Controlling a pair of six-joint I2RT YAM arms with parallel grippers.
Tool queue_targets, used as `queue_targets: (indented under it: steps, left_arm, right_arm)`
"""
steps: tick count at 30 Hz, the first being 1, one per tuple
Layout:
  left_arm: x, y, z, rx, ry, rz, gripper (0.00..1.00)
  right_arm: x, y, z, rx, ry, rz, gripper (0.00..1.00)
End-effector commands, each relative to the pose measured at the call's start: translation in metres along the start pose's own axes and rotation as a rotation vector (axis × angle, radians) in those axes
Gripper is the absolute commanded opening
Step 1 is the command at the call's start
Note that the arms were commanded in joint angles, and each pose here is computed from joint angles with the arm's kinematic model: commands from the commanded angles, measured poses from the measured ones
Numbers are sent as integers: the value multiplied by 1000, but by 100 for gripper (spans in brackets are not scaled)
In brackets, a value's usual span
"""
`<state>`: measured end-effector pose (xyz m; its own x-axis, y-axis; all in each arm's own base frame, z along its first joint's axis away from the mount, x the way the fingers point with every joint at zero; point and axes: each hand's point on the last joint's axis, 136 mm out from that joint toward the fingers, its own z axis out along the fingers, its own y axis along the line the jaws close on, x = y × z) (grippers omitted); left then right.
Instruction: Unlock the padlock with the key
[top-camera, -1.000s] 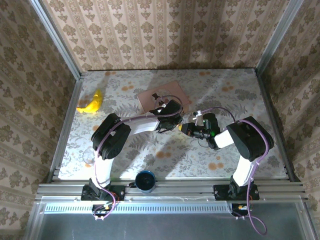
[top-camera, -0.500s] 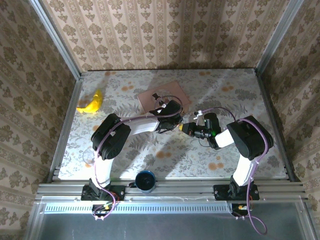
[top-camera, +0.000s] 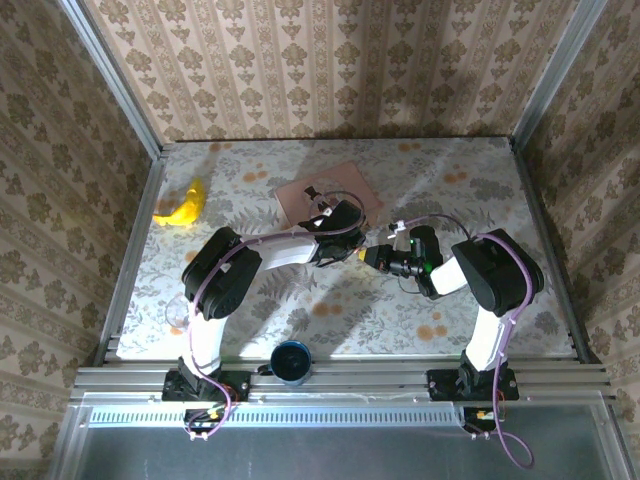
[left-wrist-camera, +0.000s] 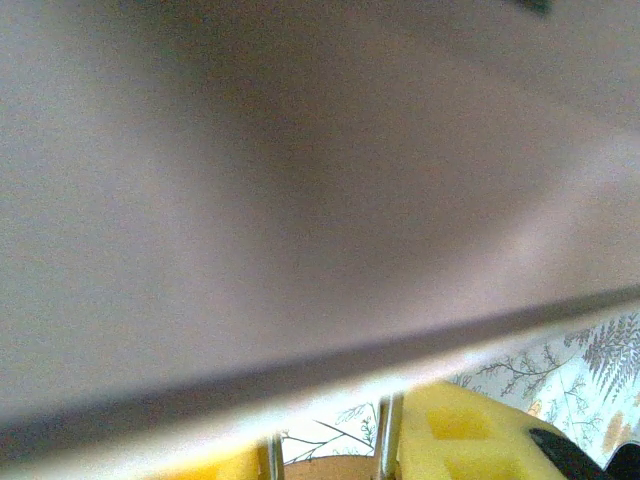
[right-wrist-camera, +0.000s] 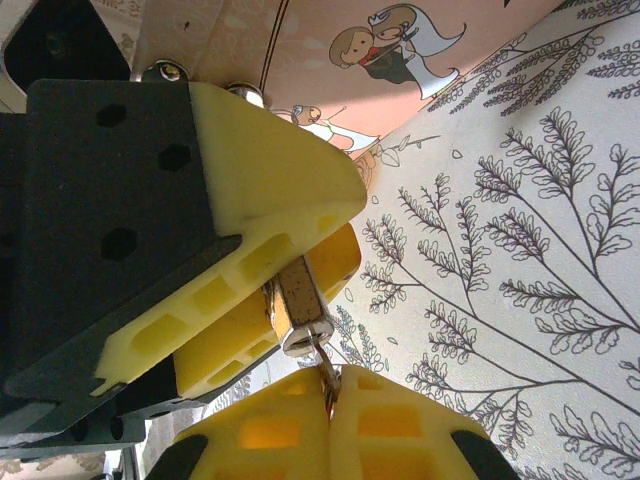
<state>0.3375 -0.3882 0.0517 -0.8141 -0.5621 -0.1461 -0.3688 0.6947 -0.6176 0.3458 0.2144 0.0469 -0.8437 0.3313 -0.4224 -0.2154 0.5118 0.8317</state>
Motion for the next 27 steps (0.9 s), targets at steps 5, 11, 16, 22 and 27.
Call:
queue_targets:
  steps: [5, 11, 16, 22, 27]
  left_arm:
    - [42, 14, 1, -30, 166, -65, 0]
    - [41, 12, 0, -27, 162, -69, 0]
    - [40, 13, 0, -27, 159, -72, 0]
    - [41, 13, 0, -26, 161, -70, 0]
    - [41, 14, -1, -26, 160, -73, 0]
  right_arm:
    - [-25, 9, -1, -25, -90, -61, 0]
    - [-24, 3, -2, -2, -99, -51, 0]
    - [-23, -2, -3, 7, -107, -40, 0]
    - [-23, -7, -4, 0, -121, -14, 0]
    - [-23, -10, -5, -3, -127, 3, 0]
